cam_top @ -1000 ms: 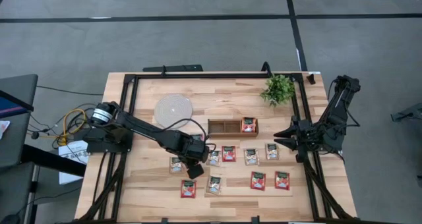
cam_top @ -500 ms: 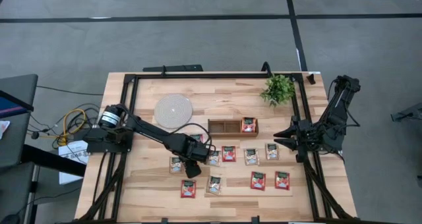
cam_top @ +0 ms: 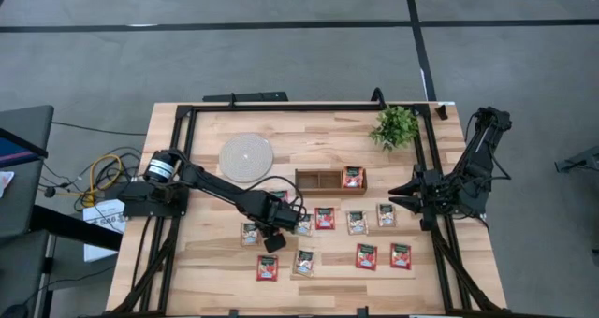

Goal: Pick & Place Tea
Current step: Put the orange tea bag into the right section of the wooden organizer

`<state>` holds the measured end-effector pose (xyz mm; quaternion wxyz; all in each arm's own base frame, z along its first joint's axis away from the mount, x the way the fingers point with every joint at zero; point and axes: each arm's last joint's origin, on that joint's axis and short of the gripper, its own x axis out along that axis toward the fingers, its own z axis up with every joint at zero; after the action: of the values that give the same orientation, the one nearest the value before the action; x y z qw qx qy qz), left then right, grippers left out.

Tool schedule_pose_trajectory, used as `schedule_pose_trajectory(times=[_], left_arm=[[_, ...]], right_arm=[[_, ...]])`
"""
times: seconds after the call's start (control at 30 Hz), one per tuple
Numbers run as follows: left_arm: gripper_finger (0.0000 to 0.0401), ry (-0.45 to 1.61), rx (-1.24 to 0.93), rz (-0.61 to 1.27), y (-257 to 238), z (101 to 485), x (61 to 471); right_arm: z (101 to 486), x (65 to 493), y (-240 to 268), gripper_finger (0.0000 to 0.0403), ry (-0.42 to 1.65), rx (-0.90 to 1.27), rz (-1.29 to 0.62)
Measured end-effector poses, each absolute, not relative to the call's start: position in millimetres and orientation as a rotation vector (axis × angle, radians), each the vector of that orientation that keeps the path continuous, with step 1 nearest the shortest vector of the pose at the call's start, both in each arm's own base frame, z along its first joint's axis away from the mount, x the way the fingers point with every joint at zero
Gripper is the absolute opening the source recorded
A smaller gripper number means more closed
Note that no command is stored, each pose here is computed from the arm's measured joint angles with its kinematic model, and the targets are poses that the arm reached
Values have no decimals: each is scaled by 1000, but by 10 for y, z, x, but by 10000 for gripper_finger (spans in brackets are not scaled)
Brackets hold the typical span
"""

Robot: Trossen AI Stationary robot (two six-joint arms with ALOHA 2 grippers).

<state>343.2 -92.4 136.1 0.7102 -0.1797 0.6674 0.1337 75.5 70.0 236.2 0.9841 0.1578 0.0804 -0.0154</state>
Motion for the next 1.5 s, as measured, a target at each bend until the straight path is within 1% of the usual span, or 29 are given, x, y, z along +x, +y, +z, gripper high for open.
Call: schedule_pose_trajectory(times=[0.1,0.13,0.37,0.5,0.63,0.7,0.8,0.93,1.03,1.13,1.23,1.4,1.5], left_arm=[[12,1476,-406,298,-930,1382,3450],[7,1475,-406,298,-933,1392,3457],[0,1489,-369,316,-944,1534,3523],[0,1540,-332,331,-969,1759,3542],[0,1504,-232,353,-1026,2112,3608],[0,1438,-176,358,-1052,2329,3665],[0,1277,-96,373,-1072,2682,3779],[0,1057,4,374,-1066,3119,3904],[0,909,75,367,-1061,3343,3993],[0,797,146,353,-1066,3479,4075],[0,726,173,343,-1060,3536,4141],[0,675,178,371,-1016,3567,4193],[0,669,180,384,-1001,3571,4199]], right_arm=[[2362,755,700,98,162,317,-31],[2362,755,700,98,162,317,-31],[2362,755,700,98,162,324,-32],[2362,755,700,98,161,343,-33],[2367,757,704,98,158,375,-34],[2380,762,712,98,155,400,-18],[2393,780,734,98,170,423,38],[2363,869,781,98,191,405,18],[2356,946,804,98,203,413,22],[2352,1050,833,98,207,391,37],[2375,1155,832,98,180,362,37],[2519,1287,766,100,135,347,-2],[2641,1368,726,111,124,335,5]])
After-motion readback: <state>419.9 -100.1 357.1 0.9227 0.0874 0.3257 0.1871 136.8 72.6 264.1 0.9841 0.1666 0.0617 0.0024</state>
